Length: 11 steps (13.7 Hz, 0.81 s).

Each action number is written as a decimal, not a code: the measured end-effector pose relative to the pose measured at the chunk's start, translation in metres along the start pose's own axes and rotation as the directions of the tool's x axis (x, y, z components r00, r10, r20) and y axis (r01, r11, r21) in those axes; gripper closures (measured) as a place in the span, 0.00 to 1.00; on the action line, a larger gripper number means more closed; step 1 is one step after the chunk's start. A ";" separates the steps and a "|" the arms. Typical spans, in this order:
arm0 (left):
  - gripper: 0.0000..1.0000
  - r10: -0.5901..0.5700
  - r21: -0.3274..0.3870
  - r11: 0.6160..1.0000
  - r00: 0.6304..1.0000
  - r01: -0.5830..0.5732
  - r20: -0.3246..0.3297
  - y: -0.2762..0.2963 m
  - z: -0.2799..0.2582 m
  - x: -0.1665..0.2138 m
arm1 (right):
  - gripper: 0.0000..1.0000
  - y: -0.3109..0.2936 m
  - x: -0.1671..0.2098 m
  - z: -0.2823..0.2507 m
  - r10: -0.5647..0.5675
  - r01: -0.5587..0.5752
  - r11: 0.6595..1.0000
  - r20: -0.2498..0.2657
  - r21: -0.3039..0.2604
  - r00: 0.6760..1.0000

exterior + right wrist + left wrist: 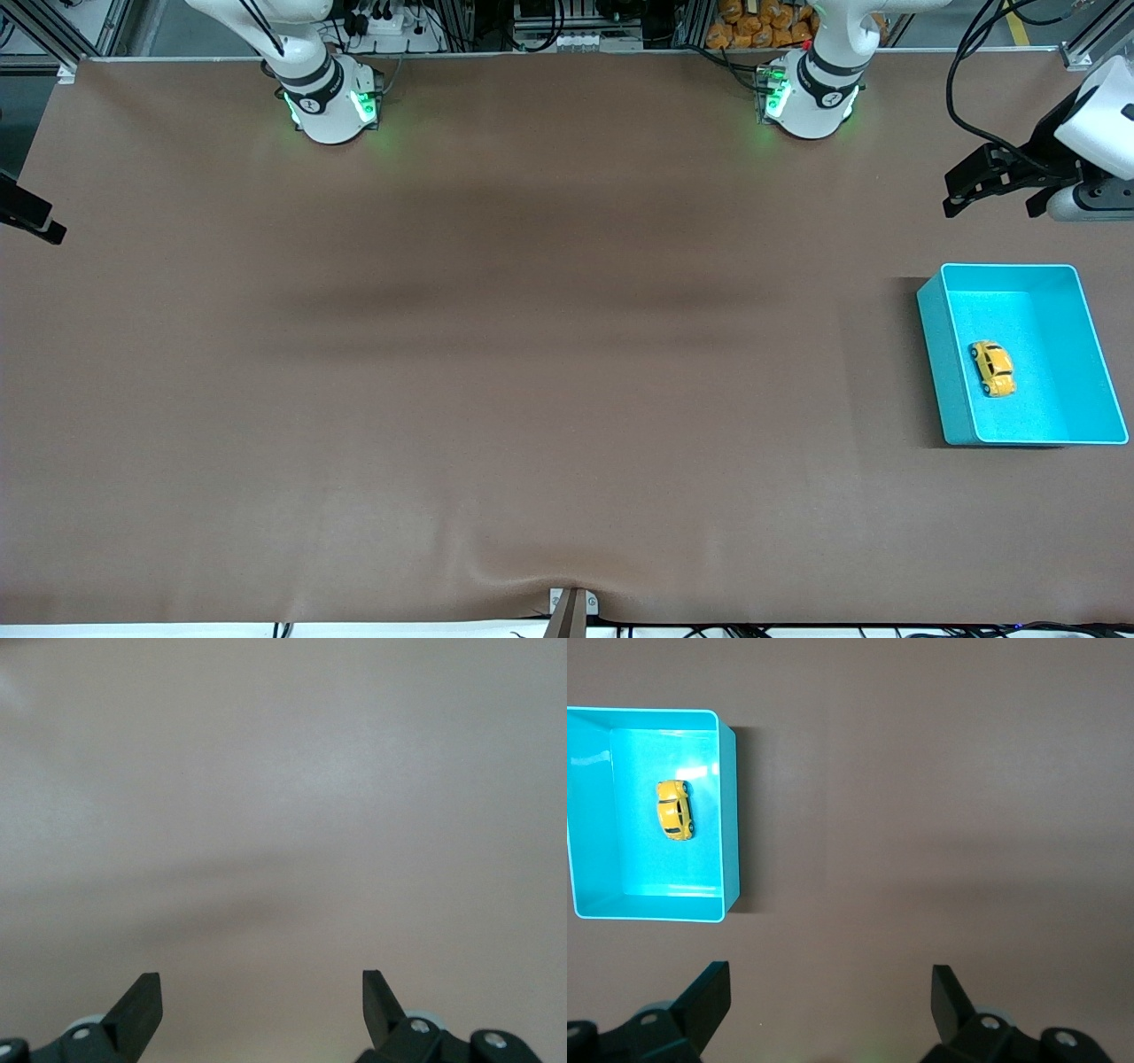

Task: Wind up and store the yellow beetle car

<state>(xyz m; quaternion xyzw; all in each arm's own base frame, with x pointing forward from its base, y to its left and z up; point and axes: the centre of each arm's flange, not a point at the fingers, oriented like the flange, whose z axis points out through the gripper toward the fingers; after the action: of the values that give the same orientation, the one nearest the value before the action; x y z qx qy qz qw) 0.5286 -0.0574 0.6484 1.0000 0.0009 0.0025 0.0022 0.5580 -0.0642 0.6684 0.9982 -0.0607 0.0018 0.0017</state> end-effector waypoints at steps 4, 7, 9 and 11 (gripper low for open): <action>0.00 -0.005 0.002 1.000 1.000 0.005 0.022 -0.003 0.002 -0.002 | 0.00 0.000 0.000 0.000 0.000 0.000 1.000 0.000 0.000 1.000; 0.00 -0.007 0.004 1.000 0.999 0.006 0.042 -0.004 0.003 -0.004 | 0.00 0.000 0.000 0.000 0.000 0.000 1.000 0.000 0.000 1.000; 0.00 -0.009 0.004 1.000 0.999 0.009 0.044 -0.005 0.004 -0.004 | 0.00 0.000 0.000 0.000 0.001 -0.001 1.000 0.000 0.000 1.000; 0.00 -0.010 0.004 1.000 0.999 0.010 0.044 -0.005 0.004 -0.004 | 0.00 0.000 0.000 0.000 0.001 -0.001 1.000 0.000 0.000 1.000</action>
<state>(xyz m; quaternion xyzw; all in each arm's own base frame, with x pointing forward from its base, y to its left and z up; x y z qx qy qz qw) 0.5242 -0.0520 0.6447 0.9998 0.0057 -0.0197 0.0001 0.5580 -0.0646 0.6683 0.9981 -0.0610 0.0018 0.0017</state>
